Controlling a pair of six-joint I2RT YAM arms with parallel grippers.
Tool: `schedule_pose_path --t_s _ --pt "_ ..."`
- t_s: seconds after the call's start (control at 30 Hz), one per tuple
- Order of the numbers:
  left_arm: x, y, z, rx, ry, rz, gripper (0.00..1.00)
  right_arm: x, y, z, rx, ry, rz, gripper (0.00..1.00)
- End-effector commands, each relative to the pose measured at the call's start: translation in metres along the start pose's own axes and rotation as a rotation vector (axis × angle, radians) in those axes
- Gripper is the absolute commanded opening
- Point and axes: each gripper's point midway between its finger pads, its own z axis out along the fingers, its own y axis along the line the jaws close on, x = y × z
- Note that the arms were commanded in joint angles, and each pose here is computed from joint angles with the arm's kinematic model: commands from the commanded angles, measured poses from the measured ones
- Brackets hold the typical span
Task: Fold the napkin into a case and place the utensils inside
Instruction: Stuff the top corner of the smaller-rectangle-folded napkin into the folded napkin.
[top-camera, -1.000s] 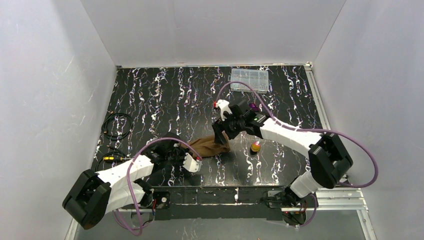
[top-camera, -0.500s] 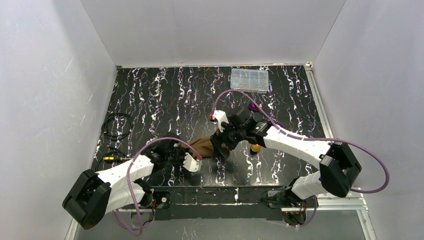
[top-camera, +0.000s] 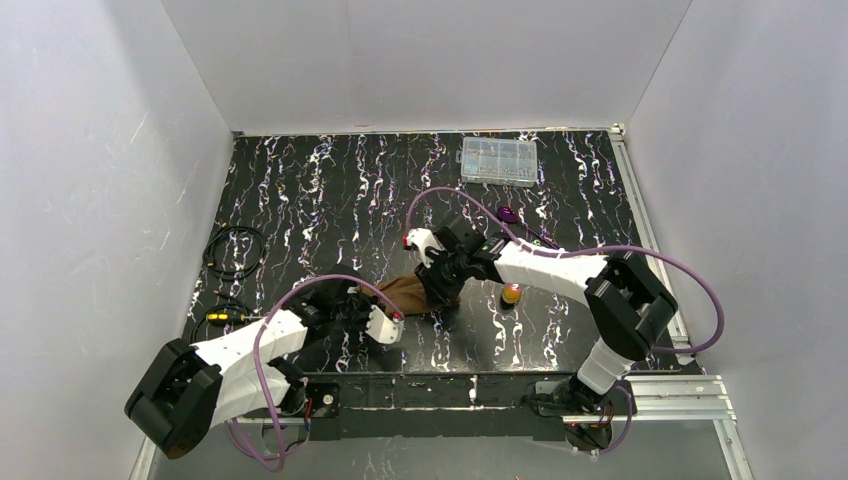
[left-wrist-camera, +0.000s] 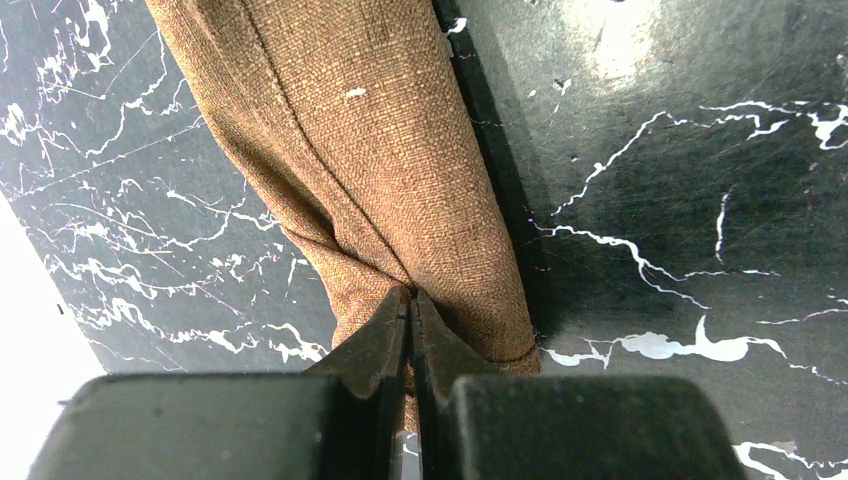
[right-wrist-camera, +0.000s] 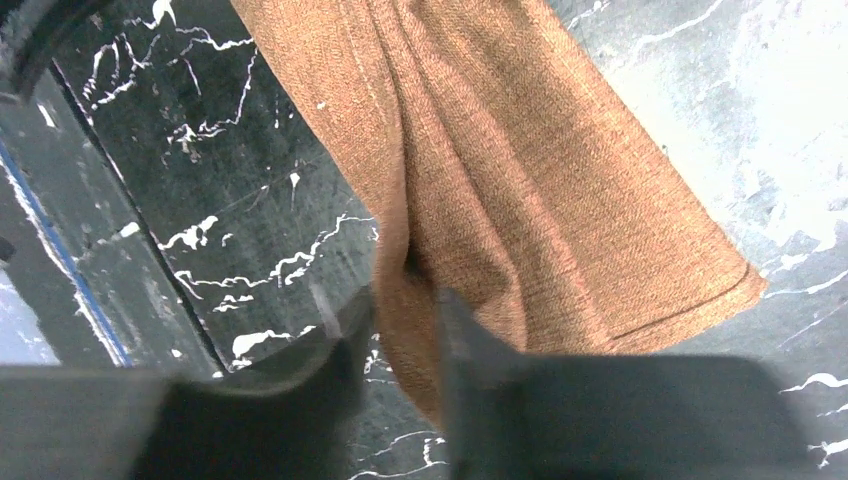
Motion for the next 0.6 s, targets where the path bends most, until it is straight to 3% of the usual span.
schedule_pose_path --t_s 0.0,0.07,0.1,0.3,0.57 --pt "0.009 -0.035 -0.002 0.118 0.035 -0.042 0.00 -0.025 0.005 -0.006 -0.015 -0.059 -0.069 0.20" --pt "0.008 -0.033 -0.002 0.109 0.027 -0.032 0.00 -0.027 0.003 -0.006 -0.005 -0.058 -0.077 0.04" --pt "0.007 -0.033 -0.002 0.106 0.023 -0.024 0.00 -0.028 0.002 -0.006 -0.006 -0.057 -0.082 0.01" --pt "0.005 -0.033 -0.002 0.100 0.005 0.015 0.00 -0.045 0.003 -0.003 -0.027 -0.056 -0.101 0.01" --pt "0.003 -0.031 -0.002 0.083 -0.010 0.043 0.00 -0.033 -0.033 0.018 -0.003 0.058 -0.004 0.01"
